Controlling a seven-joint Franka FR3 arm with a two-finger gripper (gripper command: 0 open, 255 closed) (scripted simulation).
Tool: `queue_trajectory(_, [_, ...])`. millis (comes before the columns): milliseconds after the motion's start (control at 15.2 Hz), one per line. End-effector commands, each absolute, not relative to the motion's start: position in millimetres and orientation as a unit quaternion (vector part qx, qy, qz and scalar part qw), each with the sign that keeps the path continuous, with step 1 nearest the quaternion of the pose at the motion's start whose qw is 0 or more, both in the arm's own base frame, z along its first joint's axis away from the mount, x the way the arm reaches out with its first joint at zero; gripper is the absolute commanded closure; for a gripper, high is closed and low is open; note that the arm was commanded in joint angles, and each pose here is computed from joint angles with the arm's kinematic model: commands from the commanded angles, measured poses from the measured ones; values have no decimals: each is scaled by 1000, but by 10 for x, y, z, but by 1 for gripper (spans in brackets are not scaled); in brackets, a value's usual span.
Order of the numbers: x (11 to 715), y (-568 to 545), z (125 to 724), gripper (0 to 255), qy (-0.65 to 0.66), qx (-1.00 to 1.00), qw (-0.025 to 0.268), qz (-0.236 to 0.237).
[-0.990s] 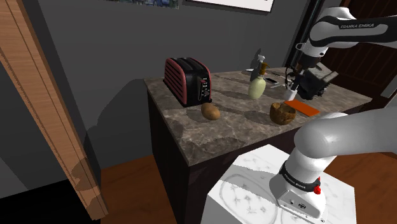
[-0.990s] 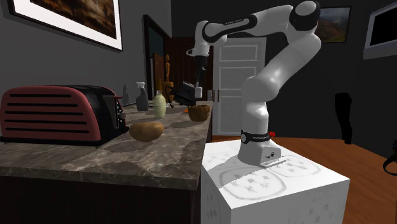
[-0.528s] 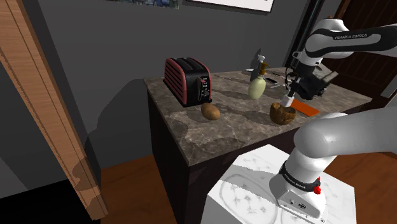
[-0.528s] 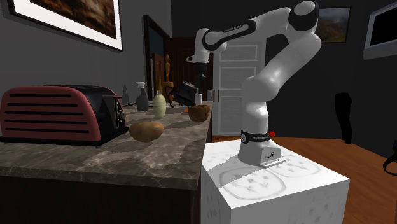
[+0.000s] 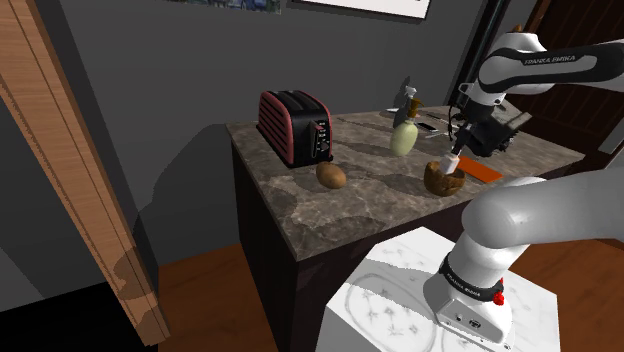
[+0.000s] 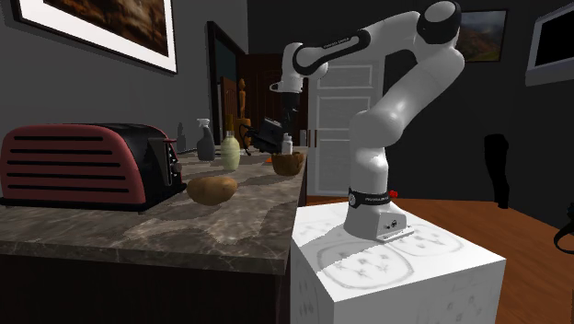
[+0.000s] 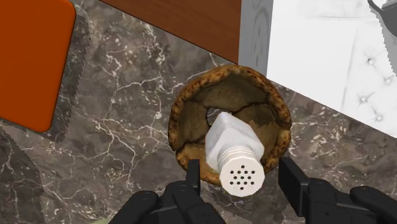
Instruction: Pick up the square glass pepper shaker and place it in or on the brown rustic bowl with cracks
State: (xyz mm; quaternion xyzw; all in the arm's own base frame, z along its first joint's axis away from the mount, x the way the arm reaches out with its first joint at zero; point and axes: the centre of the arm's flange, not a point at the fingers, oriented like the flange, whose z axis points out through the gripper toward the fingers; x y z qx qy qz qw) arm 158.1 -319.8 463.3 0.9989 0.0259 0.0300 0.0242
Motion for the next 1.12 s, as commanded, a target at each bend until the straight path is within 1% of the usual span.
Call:
queue_trajectory(0, [1581, -3198, 4633, 0, 26, 999, 24, 30])
queue_trajectory(264, [1581, -3198, 4633, 0, 26, 999, 24, 30])
queue_trajectory(528, [1551, -3175, 5131, 0, 26, 999, 24, 30])
queue_trajectory(1056, [1551, -3175, 5131, 0, 26, 999, 24, 30])
